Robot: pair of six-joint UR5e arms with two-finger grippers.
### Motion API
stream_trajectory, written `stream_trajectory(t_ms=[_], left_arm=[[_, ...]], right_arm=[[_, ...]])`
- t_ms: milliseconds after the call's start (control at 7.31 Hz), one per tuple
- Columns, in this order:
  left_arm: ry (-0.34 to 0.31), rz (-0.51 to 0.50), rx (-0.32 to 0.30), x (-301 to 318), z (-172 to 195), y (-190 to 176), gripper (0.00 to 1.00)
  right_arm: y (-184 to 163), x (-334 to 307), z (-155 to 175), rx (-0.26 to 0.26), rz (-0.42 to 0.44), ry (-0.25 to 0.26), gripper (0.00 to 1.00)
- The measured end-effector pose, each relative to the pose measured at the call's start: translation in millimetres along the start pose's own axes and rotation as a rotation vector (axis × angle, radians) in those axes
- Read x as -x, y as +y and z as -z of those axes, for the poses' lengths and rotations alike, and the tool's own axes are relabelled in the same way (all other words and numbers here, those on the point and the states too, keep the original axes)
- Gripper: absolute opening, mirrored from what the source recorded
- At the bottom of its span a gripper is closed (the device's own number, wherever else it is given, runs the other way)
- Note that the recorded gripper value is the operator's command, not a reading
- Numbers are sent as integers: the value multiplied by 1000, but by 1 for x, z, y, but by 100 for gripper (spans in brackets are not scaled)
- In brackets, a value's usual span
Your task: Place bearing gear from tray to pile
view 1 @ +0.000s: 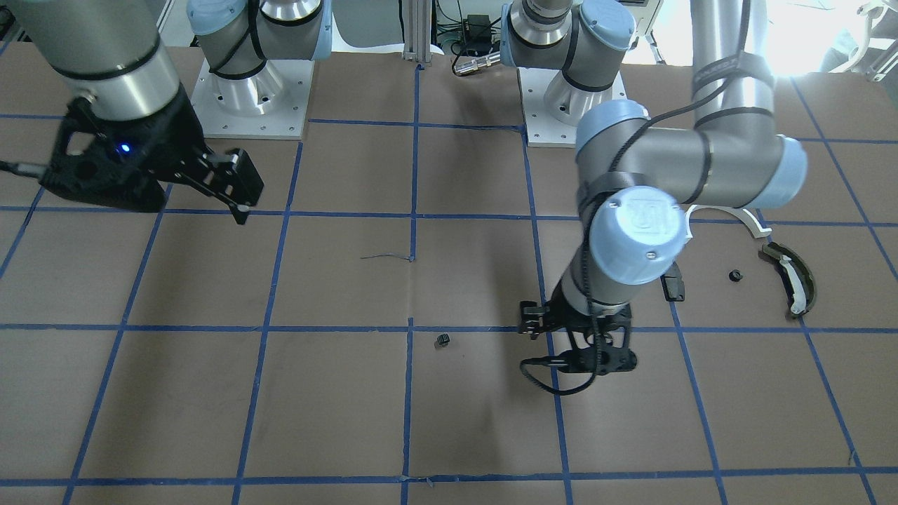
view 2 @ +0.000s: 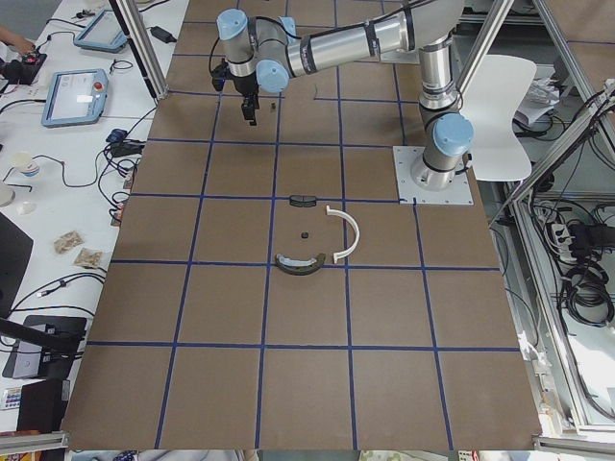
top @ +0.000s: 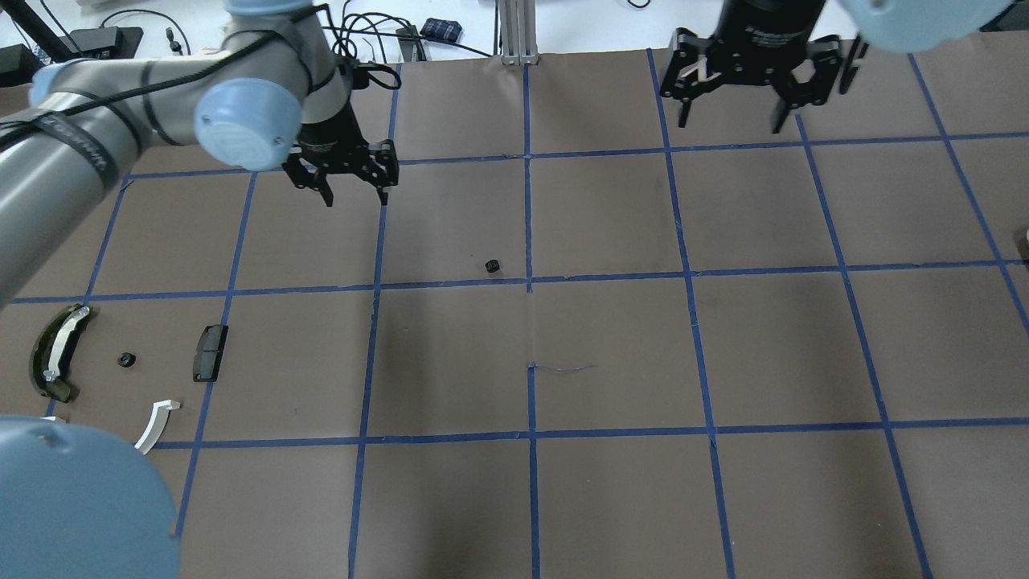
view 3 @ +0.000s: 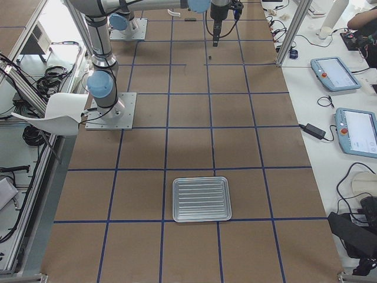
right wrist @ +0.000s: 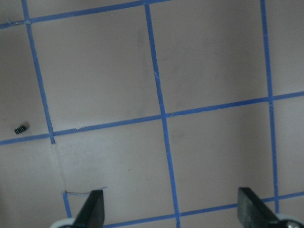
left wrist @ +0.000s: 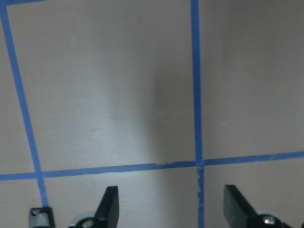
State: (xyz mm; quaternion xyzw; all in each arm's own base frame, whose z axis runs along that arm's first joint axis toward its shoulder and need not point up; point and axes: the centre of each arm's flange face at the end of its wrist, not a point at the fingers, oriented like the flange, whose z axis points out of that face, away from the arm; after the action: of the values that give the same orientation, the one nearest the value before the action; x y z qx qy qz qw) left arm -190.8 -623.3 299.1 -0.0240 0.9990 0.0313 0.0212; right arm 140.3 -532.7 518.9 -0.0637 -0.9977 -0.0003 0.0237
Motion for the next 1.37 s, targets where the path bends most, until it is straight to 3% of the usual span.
stream_trajectory(t_ms=[137, 410, 684, 1231, 1368], left_arm=[[12, 50, -1, -31, -14, 4, 81], [56, 121, -5, -75, -40, 9, 81], [56, 123, -11, -119, -69, 24, 80], [75, 104, -73, -127, -114, 48, 80], [76, 103, -78, -125, -115, 49, 66]], right_arm=[[19, -15, 7, 11, 18, 6, 100], [35, -22, -5, -57, 28, -4, 100], [43, -21, -26, -60, 30, -6, 100], [44, -20, -31, -74, 22, -6, 100], [44, -20, -30, -77, 20, -7, 100]])
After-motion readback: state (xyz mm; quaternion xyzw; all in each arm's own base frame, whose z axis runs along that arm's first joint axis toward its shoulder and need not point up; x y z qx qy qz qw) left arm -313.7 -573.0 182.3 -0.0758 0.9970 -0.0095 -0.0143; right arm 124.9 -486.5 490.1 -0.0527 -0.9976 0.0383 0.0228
